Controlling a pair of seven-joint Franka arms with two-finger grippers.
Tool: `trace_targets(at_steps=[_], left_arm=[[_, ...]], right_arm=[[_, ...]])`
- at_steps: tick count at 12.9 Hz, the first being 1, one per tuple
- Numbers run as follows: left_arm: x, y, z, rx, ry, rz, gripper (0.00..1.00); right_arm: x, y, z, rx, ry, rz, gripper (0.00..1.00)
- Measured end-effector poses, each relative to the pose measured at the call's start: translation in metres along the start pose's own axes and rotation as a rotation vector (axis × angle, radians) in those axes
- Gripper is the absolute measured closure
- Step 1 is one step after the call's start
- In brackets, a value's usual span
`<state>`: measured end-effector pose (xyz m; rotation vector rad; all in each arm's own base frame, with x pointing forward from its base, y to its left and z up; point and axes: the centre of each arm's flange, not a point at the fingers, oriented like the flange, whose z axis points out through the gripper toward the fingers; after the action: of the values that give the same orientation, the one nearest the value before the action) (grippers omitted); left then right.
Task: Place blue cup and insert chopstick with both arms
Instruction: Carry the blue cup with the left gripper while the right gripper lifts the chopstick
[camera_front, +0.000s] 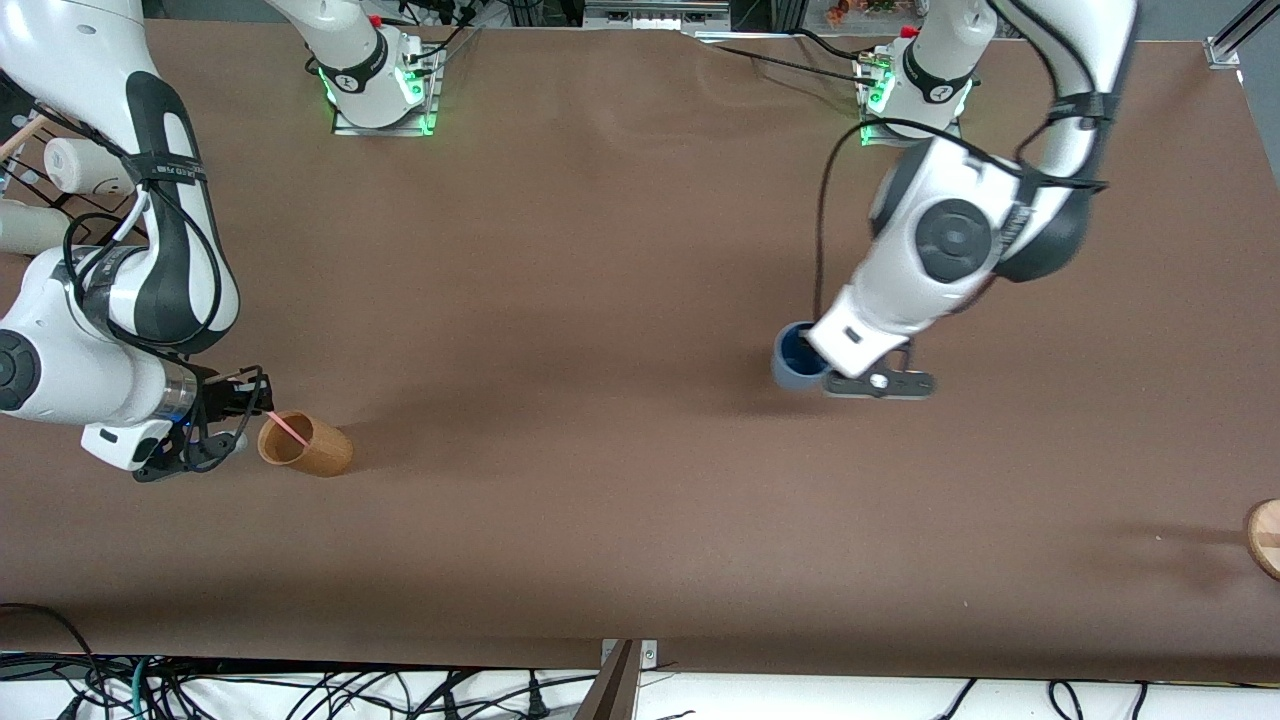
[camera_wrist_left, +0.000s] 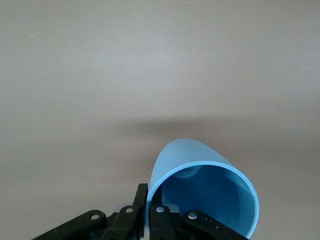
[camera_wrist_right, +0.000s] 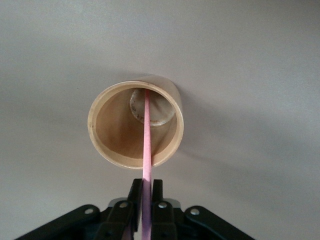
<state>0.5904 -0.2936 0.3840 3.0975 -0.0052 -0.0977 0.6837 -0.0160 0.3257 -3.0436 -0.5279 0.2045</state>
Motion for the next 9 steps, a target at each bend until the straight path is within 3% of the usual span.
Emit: trace_targets(at_steps=[7,9], left_arm=[[-0.04,0.174,0.064,-0.021,-0.027,0.027,0.95],[-0.048,0.206,0.085,-0.021,-0.031,0.041,0.95]], right_arm=[[0.003,0.001,-0.014,-0.005,0.015,-0.001,0.91],[0.004,-0.002,-0.036,0.006,-0.006,-0.006,0.91]])
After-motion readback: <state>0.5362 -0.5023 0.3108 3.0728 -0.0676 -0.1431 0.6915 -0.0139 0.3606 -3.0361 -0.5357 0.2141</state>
